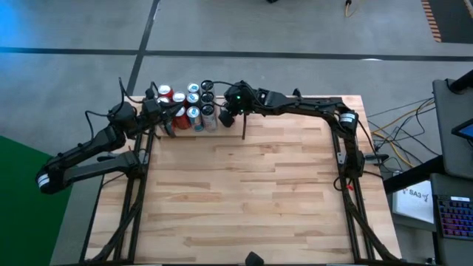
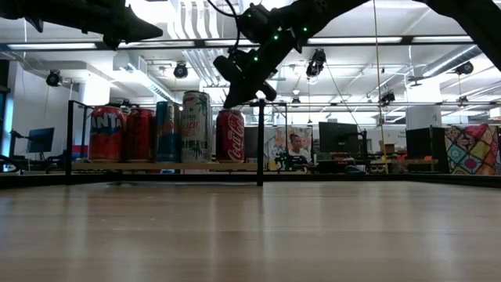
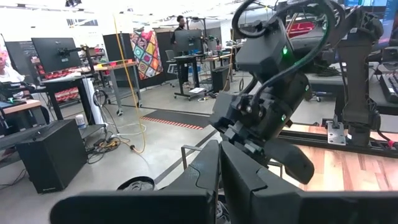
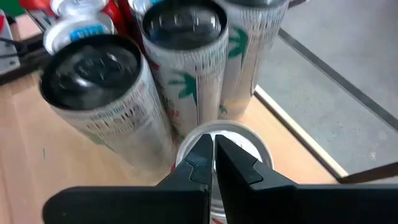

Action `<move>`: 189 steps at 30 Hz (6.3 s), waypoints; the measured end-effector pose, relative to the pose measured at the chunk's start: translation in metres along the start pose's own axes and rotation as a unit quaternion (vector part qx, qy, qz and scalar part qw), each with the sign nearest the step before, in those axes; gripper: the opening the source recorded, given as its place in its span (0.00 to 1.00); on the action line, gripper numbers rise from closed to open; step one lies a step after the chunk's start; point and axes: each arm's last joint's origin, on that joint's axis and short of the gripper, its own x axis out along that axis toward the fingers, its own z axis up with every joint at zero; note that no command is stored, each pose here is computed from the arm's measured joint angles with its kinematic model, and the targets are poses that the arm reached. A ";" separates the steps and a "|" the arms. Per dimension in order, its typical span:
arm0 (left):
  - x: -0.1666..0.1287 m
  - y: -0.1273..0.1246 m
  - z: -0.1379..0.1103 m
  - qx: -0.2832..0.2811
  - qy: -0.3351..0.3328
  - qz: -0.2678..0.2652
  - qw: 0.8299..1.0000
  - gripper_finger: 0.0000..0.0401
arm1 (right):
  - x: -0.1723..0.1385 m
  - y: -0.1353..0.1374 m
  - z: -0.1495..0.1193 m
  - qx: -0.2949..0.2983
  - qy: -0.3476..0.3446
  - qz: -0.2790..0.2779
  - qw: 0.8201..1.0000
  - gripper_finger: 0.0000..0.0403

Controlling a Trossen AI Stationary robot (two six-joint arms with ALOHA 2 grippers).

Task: Place canned beverage on shelf
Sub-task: Adjust the red white soda can on the shelf

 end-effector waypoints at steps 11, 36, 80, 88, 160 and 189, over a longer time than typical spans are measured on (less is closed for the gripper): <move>0.000 0.000 0.000 -0.003 0.000 0.000 1.000 0.00 | -0.006 -0.005 -0.001 0.001 0.012 -0.038 0.999 0.02; 0.000 0.000 0.000 -0.004 -0.002 0.000 1.000 0.00 | -0.014 0.010 -0.003 0.016 0.048 -0.021 0.999 0.02; 0.000 0.000 0.000 -0.017 -0.002 0.000 1.000 0.00 | -0.013 0.021 -0.006 0.009 0.059 -0.005 0.998 0.02; 0.000 0.000 0.000 -0.017 -0.002 0.000 1.000 0.00 | -0.013 0.021 -0.006 0.015 0.060 0.000 0.998 0.02; 0.000 0.000 0.000 -0.026 -0.001 0.000 1.000 0.00 | -0.032 0.012 0.017 -0.031 0.081 -0.005 0.996 0.02; 0.008 0.000 -0.002 -0.028 0.003 -0.006 1.000 0.00 | -0.046 0.034 0.006 -0.038 0.150 0.007 0.988 0.02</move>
